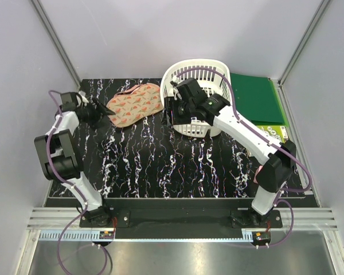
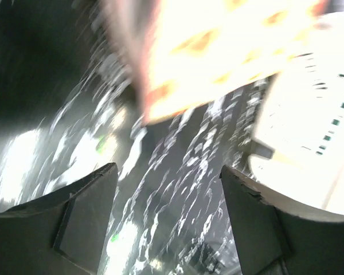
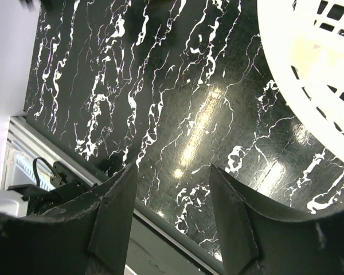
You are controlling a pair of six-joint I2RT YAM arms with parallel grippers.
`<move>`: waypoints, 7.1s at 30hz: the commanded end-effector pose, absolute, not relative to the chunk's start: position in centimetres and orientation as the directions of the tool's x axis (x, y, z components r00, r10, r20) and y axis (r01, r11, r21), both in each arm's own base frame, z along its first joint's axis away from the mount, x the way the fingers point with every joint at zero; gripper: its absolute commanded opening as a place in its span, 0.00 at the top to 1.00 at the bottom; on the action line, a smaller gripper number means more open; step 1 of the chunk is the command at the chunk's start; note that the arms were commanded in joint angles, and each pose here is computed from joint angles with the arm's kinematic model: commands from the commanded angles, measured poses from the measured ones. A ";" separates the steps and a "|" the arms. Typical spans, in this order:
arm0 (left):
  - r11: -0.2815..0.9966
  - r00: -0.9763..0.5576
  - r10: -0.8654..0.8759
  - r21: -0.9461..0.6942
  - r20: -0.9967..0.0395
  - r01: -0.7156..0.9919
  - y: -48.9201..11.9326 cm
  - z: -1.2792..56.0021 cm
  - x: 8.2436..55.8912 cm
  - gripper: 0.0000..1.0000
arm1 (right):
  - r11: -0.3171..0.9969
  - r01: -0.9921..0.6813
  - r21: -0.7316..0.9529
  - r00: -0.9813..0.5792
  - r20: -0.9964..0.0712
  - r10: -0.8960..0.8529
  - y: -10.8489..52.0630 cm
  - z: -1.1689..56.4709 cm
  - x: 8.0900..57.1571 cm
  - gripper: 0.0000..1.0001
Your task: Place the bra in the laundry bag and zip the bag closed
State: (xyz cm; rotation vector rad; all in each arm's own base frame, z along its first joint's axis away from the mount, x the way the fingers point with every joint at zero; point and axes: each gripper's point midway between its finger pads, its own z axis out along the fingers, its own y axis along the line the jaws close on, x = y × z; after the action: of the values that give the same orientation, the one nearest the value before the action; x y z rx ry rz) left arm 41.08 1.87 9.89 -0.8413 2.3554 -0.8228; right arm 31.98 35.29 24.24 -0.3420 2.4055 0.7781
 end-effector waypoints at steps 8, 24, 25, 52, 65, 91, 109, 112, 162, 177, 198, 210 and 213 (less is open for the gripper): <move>0.763 -0.689 -0.557 -0.614 -0.464 -0.203 6.0 12.8 50.8 0.26 | 0.771 -0.446 0.455 -0.742 -0.670 -0.033 34.0 28.0 31.1 0.39; 0.774 -0.771 -0.518 -0.586 -0.370 -0.239 5.7 6.1 53.8 0.22 | 0.775 -0.447 0.447 -0.727 -0.686 -0.024 33.9 28.6 32.6 0.39; 0.765 -0.767 -0.533 -0.591 -0.357 -0.256 5.7 5.9 53.9 0.22 | 0.776 -0.445 0.447 -0.726 -0.687 -0.021 33.9 28.7 32.7 0.38; 0.599 -0.727 -0.681 -0.504 0.088 -0.623 1.6 1.8 31.2 1.00 | 0.657 -0.457 0.600 -0.852 -0.507 -0.129 36.5 21.7 28.2 0.34; 0.720 -0.755 -0.644 -0.431 -0.122 -0.544 4.2 6.9 28.6 0.40 | 0.575 -0.376 0.727 -0.920 -0.368 -0.135 42.9 14.4 23.7 0.16; 0.584 -0.558 -0.797 -0.531 -0.230 -0.615 1.1 7.2 24.8 0.49 | 0.577 -0.051 0.815 -0.890 -0.299 0.344 46.7 4.3 26.9 0.21; 0.720 -0.575 -0.681 -0.557 -0.454 -0.414 1.5 13.6 27.9 1.00 | 0.523 -0.014 0.852 -0.916 -0.220 0.335 47.7 3.2 26.0 0.19; 0.690 -0.562 -0.717 -0.539 -0.413 -0.483 1.7 12.7 26.7 0.38 | 0.523 -0.013 0.852 -0.914 -0.222 0.339 47.4 3.5 25.9 0.19; 0.697 -0.594 -0.713 -0.469 -0.372 -0.543 5.9 7.9 34.0 1.00 | 0.471 -0.063 0.880 -0.913 -0.242 0.329 50.4 4.2 27.5 0.17; 0.646 -0.622 -0.753 -0.421 -0.214 -0.637 7.0 1.8 34.6 1.00 | 0.471 -0.069 0.880 -0.920 -0.239 0.311 52.7 3.7 28.6 0.21; 0.655 -0.631 -0.743 -0.433 -0.223 -0.619 6.7 2.5 34.4 1.00 | 0.497 -0.196 0.845 -0.906 -0.350 0.238 58.1 2.4 30.4 0.44; 0.691 -0.562 -0.721 -0.489 -0.405 -0.533 6.1 8.9 32.9 0.37 | 0.438 -0.175 0.882 -0.920 -0.304 0.246 59.7 6.6 31.9 0.87; 0.705 -0.538 -0.707 -0.511 -0.459 -0.491 5.2 10.8 31.6 0.38 | 0.444 -0.159 0.882 -0.926 -0.290 0.243 59.3 7.4 32.6 0.91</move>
State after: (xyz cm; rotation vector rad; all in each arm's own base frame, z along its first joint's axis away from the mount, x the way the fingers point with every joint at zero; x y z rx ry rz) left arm 32.04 5.58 7.62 -1.0010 2.3631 -0.4353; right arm 31.27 59.17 4.67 0.0664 2.3423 1.4398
